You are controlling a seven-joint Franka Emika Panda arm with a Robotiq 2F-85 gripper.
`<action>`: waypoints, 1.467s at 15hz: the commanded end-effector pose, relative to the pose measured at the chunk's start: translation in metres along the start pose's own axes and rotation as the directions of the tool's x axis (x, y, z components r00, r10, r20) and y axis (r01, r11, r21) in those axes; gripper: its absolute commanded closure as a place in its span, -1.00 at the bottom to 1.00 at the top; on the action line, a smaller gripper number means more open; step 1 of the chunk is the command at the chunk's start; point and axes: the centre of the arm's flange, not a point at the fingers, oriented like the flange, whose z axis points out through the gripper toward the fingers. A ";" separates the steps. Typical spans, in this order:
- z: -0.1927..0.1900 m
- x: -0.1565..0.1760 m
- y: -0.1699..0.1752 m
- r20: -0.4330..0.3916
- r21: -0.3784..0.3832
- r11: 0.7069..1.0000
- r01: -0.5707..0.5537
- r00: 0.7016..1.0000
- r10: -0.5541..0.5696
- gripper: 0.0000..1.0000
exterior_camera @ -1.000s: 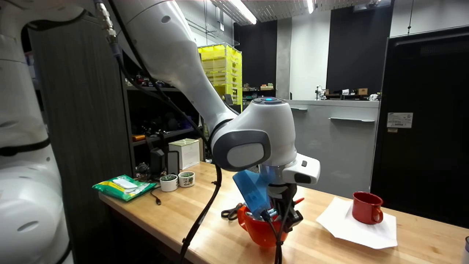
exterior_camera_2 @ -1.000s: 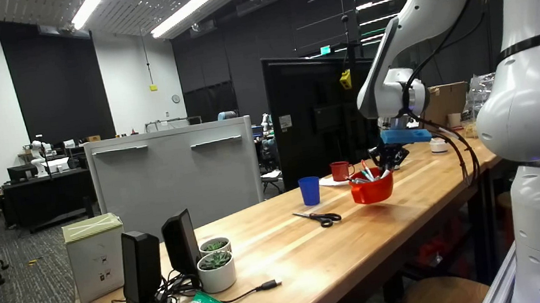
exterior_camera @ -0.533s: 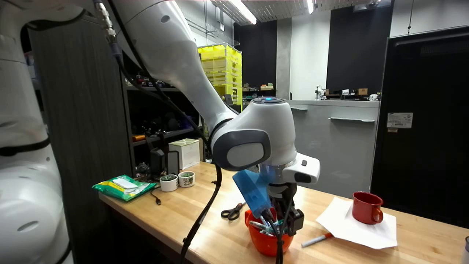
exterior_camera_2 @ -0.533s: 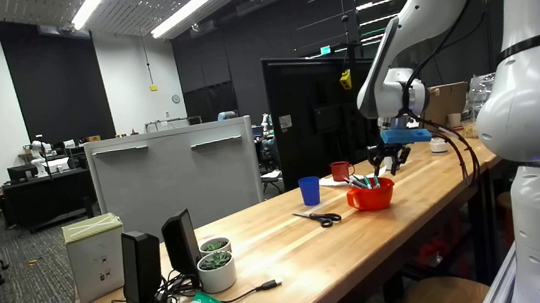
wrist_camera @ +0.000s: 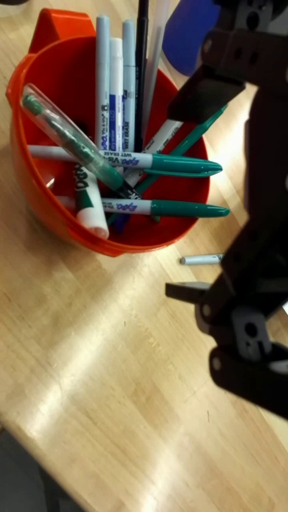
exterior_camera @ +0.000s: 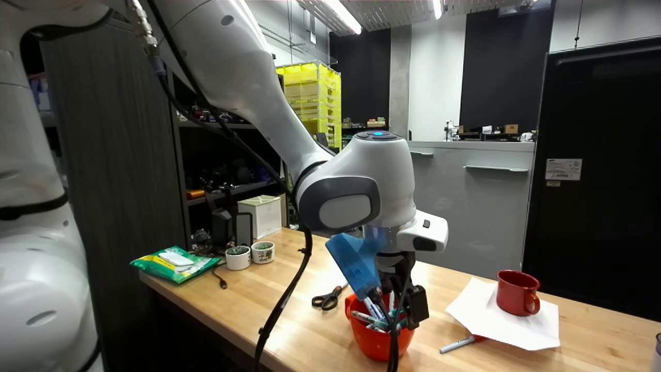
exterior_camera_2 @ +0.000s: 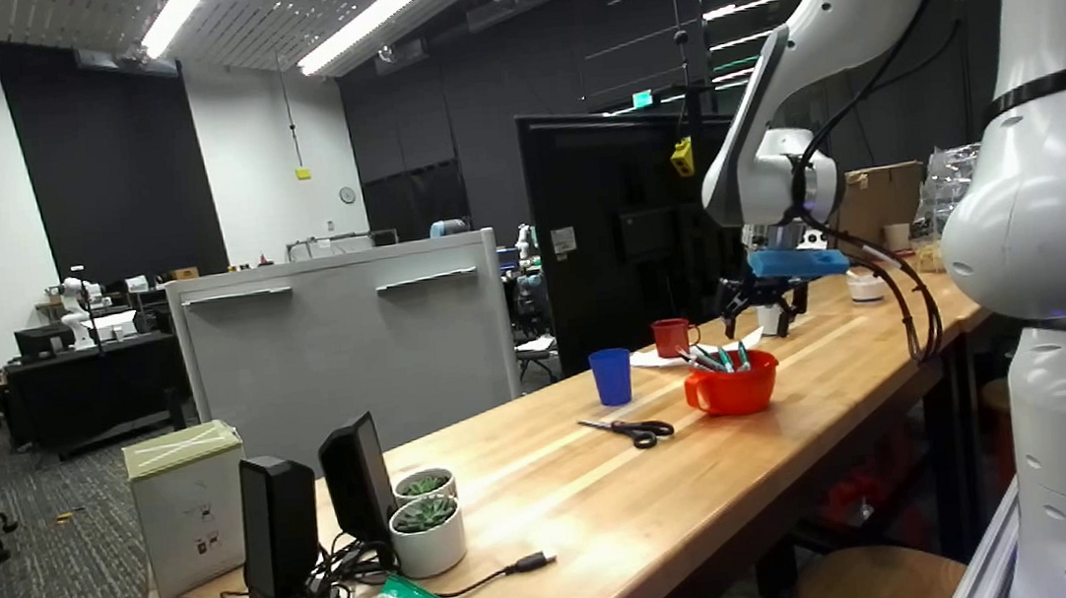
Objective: Move the red cup forward
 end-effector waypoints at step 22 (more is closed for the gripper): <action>0.020 0.078 -0.010 0.132 -0.010 0.993 -0.114 0.985 0.115 -1.00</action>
